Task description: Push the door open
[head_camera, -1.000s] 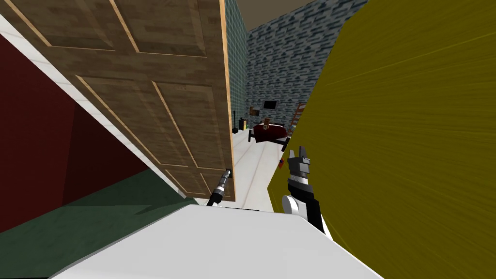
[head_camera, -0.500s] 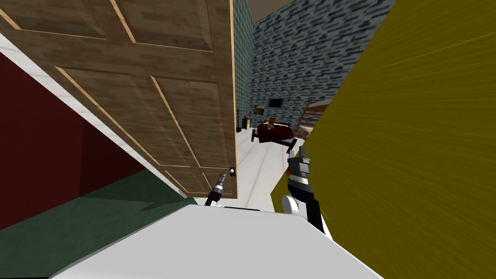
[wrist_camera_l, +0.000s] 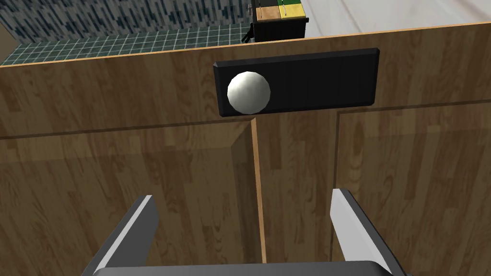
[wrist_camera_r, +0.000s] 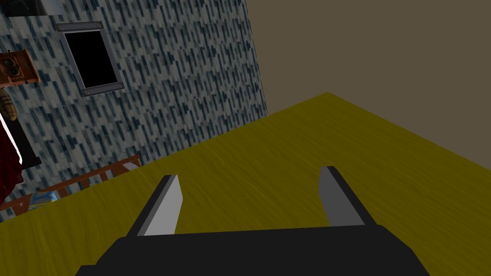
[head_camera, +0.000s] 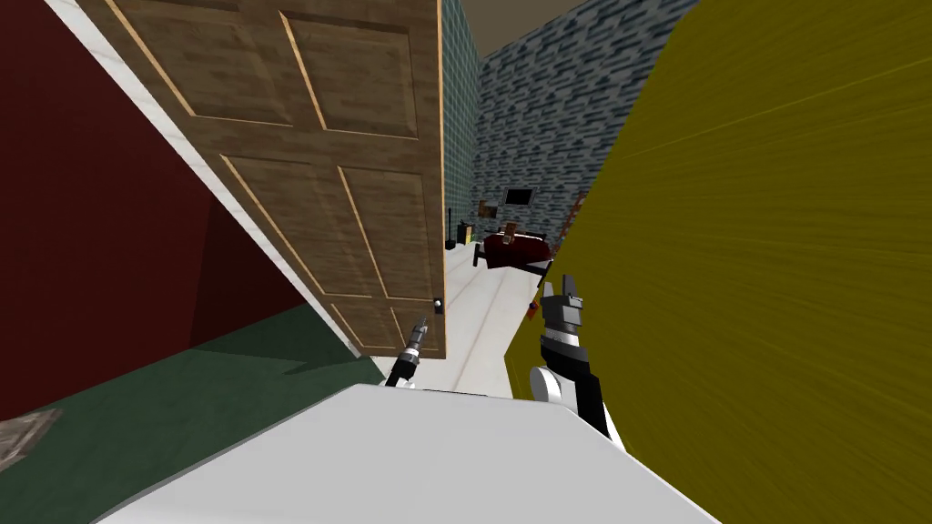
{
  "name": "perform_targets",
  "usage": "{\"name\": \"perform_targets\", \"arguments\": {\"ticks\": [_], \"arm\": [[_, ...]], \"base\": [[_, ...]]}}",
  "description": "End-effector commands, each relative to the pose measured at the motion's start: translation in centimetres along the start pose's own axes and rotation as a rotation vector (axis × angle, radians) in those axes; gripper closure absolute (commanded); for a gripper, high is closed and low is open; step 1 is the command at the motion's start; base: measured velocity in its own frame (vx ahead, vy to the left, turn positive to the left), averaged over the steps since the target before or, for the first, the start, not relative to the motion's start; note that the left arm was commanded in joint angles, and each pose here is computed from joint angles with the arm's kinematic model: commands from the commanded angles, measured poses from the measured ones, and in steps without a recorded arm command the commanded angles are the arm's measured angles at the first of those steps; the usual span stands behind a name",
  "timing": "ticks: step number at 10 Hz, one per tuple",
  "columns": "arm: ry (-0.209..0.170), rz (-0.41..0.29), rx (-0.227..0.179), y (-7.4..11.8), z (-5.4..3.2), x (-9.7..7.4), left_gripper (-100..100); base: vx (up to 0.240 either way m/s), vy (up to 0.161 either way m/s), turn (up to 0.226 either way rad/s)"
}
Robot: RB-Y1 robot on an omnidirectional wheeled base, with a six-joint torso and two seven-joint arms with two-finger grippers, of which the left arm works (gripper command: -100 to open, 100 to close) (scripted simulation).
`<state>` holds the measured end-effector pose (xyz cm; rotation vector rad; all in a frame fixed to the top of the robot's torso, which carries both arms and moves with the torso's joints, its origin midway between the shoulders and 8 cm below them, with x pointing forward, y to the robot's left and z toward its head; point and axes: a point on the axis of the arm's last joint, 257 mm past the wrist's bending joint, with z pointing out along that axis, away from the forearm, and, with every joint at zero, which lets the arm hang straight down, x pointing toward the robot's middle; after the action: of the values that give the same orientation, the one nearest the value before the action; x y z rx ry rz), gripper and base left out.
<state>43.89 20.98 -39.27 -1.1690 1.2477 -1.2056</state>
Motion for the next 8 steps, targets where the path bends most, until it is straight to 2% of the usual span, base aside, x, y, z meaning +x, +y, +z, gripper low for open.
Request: {"name": "perform_targets", "arguments": {"ticks": [1, 3, 5, 8], "arm": [[-0.009, -0.020, 0.000, -0.1, -0.01, 0.5, -100], [-0.010, -0.026, 0.000, -0.1, 0.00, 0.8, -100], [-0.015, -0.010, 0.001, 0.0, -0.07, -0.2, -100], [-0.022, -0.002, 0.004, 0.0, -0.09, -0.8, -100]], "base": [[-0.229, -0.091, 0.064], [-0.151, -0.068, 0.037], [0.142, -0.008, -0.029], [0.215, 0.000, -0.020]]}}
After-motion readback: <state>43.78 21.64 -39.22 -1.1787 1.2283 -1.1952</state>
